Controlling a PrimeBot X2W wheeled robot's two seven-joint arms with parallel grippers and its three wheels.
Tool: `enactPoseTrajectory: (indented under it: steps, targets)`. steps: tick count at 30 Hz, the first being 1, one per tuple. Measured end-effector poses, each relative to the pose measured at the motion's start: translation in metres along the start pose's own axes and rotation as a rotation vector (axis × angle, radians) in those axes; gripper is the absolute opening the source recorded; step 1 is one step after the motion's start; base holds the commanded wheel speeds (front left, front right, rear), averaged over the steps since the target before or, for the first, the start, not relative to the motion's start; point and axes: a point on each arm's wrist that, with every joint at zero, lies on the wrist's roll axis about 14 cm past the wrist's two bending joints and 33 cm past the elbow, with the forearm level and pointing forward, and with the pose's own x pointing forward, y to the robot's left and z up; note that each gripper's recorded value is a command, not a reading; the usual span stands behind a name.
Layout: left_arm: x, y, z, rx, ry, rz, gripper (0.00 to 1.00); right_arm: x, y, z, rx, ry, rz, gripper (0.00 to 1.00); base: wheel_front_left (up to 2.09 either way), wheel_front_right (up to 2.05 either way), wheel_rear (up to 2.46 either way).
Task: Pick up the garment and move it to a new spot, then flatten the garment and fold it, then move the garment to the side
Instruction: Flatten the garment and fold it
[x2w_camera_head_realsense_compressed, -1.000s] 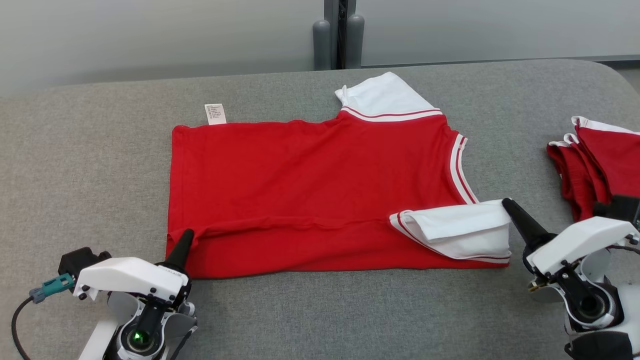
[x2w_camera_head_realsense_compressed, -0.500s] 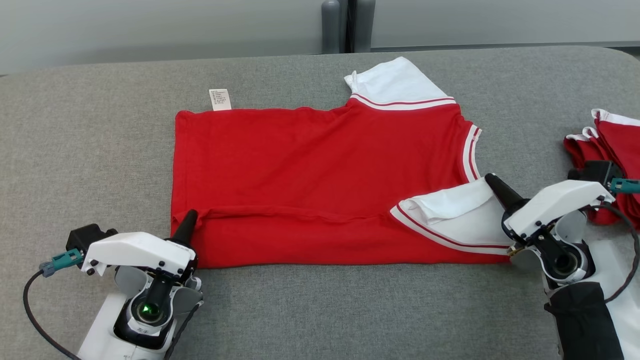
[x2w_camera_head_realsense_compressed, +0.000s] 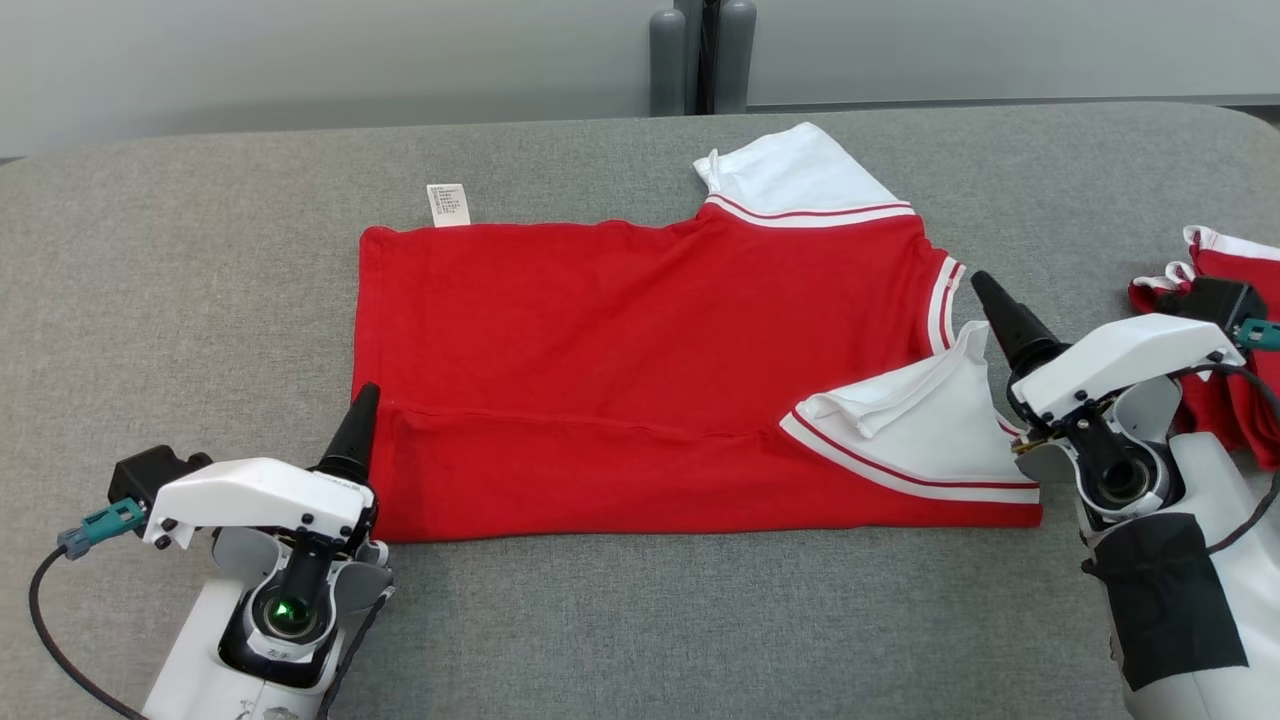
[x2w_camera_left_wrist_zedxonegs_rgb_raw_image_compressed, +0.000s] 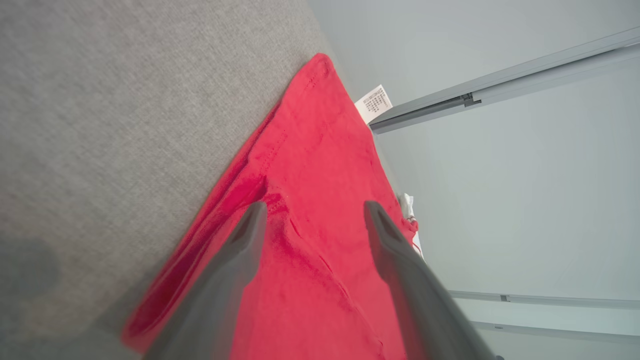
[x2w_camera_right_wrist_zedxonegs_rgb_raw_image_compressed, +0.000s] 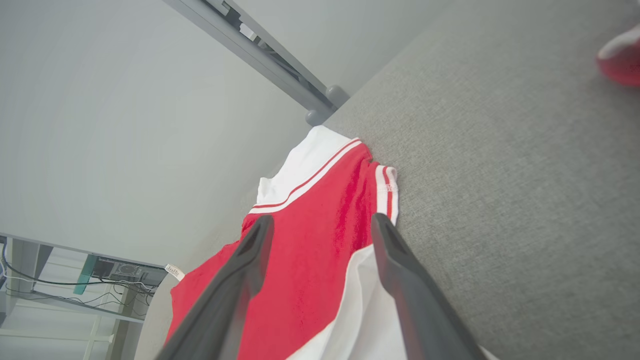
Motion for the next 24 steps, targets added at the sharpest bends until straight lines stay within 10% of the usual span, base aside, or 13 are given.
enactPoseTrajectory:
  steps: [14, 24]
  targets:
    - [-0.028, 0.005, 0.010, 0.158, -0.085, -0.048, 1.00, -0.043, 0.009, 0.081, -0.016, -0.309, 0.091, 1.00, 0.00, 0.00, 0.00]
    - [-0.054, 0.047, -0.034, 0.144, 0.001, 0.062, 1.00, -0.091, -0.036, 0.028, -0.021, -0.260, 0.020, 1.00, 0.00, 0.00, 0.00]
